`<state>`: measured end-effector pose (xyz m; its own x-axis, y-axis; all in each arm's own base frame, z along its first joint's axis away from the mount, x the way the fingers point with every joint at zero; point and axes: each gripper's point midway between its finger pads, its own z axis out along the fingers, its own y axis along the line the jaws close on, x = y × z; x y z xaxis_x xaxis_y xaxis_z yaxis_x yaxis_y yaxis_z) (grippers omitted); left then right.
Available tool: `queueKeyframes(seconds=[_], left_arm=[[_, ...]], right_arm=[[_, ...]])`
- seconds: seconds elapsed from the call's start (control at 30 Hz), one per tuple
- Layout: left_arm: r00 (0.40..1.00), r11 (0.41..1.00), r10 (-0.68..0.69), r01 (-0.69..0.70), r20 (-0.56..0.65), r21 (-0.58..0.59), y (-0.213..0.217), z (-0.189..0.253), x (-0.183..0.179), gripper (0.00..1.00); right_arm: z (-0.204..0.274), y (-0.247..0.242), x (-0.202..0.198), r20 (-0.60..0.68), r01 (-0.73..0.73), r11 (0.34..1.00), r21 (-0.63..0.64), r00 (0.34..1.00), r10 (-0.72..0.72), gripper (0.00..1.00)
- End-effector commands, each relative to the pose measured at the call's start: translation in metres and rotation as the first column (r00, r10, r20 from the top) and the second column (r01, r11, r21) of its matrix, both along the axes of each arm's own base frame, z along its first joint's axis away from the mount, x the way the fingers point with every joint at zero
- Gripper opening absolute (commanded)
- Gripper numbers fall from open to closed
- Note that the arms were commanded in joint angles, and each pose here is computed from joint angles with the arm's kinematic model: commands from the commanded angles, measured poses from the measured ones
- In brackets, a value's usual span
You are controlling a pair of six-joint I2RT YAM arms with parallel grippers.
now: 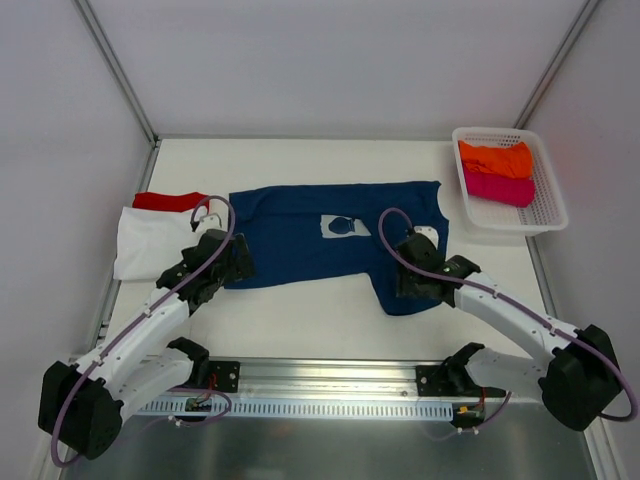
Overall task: Fold and stack the t-shirts
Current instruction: Fold the tshirt
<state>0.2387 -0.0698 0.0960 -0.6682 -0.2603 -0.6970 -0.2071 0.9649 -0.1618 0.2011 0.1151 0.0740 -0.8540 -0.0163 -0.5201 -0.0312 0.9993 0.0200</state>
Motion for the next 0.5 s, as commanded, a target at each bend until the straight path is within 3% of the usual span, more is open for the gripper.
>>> queueKeyframes(seconds=[0.0,0.17,0.47], left_arm=[[0.998,0.998,0.053,-0.053,-0.015,0.041,0.009,-0.009,-0.002,0.99],[0.998,0.999,0.020,-0.018,-0.058,0.035,0.001,-0.025,0.000,0.99],[0.997,0.999,-0.031,0.031,-0.065,0.006,-0.013,-0.031,0.009,0.99]], right_arm=[[0.002,-0.013,0.001,0.027,0.082,0.993,-0.080,0.996,-0.080,0.50],[-0.011,-0.030,-0.012,-0.007,0.114,0.972,-0.205,0.993,-0.118,0.51],[-0.017,-0.045,-0.010,-0.005,0.143,0.937,-0.320,0.988,-0.153,0.53]])
